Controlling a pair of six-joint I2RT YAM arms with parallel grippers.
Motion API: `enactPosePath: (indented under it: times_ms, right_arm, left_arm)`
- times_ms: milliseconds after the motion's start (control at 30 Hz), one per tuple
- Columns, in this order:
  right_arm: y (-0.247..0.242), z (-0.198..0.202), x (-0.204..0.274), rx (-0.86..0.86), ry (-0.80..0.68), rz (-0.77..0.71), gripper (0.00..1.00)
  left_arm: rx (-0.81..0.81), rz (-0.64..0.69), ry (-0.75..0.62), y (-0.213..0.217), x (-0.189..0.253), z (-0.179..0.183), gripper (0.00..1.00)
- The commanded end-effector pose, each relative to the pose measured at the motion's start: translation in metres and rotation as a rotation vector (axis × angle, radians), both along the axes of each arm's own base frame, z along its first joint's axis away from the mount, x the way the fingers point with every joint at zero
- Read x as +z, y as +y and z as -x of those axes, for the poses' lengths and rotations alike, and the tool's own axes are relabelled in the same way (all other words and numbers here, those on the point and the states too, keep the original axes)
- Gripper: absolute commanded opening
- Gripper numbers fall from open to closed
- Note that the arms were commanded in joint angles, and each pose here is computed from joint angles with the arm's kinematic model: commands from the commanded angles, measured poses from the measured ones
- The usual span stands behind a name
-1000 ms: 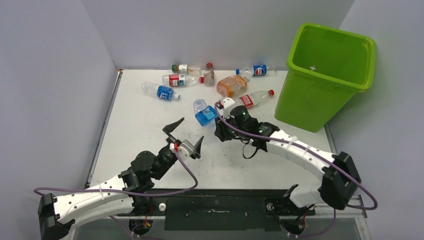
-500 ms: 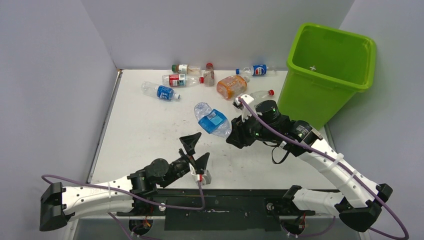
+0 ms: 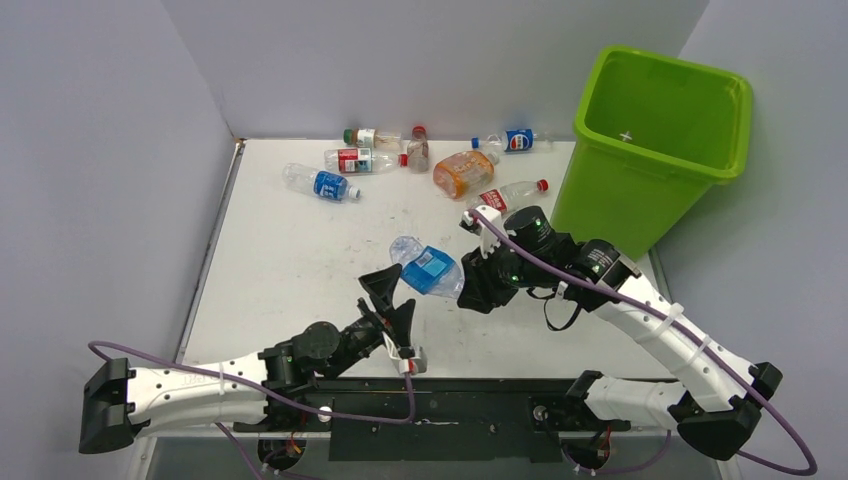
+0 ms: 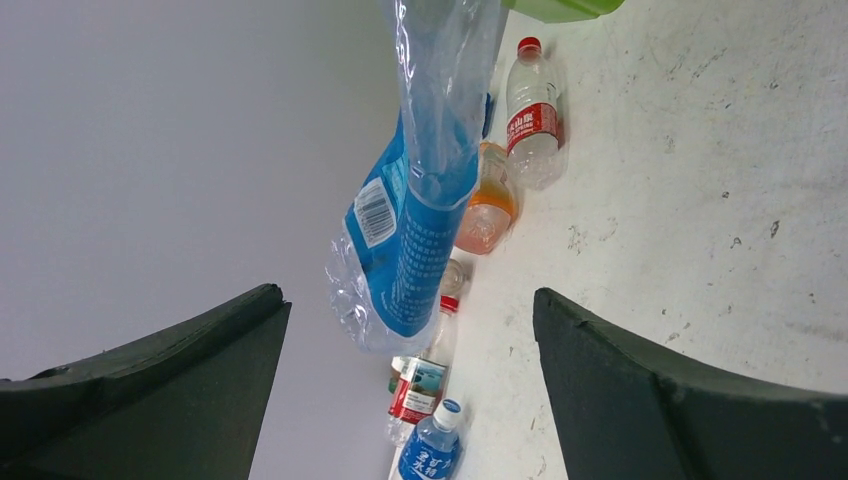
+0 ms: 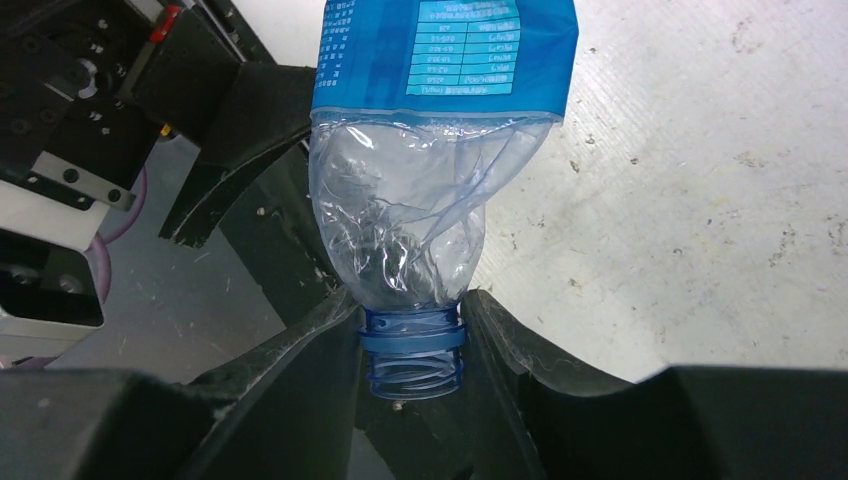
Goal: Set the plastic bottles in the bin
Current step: Pick up the plastic bottle at the center of the board.
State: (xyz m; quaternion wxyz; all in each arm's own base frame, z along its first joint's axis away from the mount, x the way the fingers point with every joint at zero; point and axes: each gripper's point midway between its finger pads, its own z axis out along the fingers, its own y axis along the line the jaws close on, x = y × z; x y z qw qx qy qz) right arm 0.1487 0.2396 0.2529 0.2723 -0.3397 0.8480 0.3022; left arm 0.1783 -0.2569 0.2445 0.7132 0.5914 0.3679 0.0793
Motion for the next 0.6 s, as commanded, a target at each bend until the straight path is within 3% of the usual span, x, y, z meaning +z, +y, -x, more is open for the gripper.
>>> enactPosePath:
  times_ms: [0, 200, 433, 567]
  right_arm:
    - [0.012, 0.013, 0.008, 0.071, 0.008, -0.035, 0.05]
    - [0.023, 0.026, 0.016, 0.128, 0.002, -0.051, 0.05]
    - [0.031, 0.035, 0.019, 0.159, 0.000, -0.062, 0.05]
    - [0.037, 0.038, 0.025, 0.162, -0.003, -0.089, 0.05]
  left_arm:
    - [0.005, 0.032, -0.035, -0.004, 0.016, -0.001, 0.90]
    - [0.006, -0.009, -0.039, -0.014, 0.011, -0.004, 0.76]
    - [0.035, 0.022, -0.050, -0.011, 0.018, -0.007, 0.37]
    - [0.037, 0.027, -0.053, -0.010, 0.020, -0.006, 0.22]
